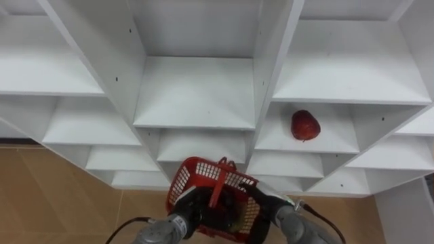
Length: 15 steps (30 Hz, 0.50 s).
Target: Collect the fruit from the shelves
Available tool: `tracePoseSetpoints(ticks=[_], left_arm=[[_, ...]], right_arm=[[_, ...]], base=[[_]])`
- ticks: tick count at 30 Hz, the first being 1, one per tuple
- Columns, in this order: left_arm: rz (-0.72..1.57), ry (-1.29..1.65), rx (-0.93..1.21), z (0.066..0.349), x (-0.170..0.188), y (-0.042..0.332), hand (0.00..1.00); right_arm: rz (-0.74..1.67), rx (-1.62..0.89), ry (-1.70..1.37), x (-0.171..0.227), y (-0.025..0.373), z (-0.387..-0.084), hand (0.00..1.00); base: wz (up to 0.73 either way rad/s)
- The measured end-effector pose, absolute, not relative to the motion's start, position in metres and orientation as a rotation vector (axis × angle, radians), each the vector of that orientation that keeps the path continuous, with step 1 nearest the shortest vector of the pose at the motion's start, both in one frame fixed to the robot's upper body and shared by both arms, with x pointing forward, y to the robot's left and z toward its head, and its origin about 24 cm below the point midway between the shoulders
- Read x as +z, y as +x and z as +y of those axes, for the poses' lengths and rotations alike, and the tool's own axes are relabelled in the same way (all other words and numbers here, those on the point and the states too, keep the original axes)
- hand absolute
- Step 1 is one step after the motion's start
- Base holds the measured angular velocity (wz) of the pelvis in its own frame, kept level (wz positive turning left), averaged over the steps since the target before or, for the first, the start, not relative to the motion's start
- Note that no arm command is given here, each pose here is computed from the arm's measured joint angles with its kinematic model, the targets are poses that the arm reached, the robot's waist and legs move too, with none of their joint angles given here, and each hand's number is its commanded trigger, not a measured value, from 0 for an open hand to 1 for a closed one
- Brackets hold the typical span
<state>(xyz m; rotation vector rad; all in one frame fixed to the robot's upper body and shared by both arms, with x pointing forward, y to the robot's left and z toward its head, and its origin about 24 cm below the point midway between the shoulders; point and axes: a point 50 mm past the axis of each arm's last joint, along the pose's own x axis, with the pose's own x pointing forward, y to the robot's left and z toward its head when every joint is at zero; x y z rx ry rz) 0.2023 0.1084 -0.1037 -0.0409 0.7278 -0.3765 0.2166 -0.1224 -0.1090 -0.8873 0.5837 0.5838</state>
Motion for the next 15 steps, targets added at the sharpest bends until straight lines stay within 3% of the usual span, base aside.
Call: tracePoseSetpoints(ticks=[15], left_arm=[[0.766, -0.073, -0.252, 0.128, -0.113, 0.184, 1.0]], right_arm=[[0.584, 0.421, -0.529, -0.103, 0.183, -0.131, 0.0]], base=[[-0.06]])
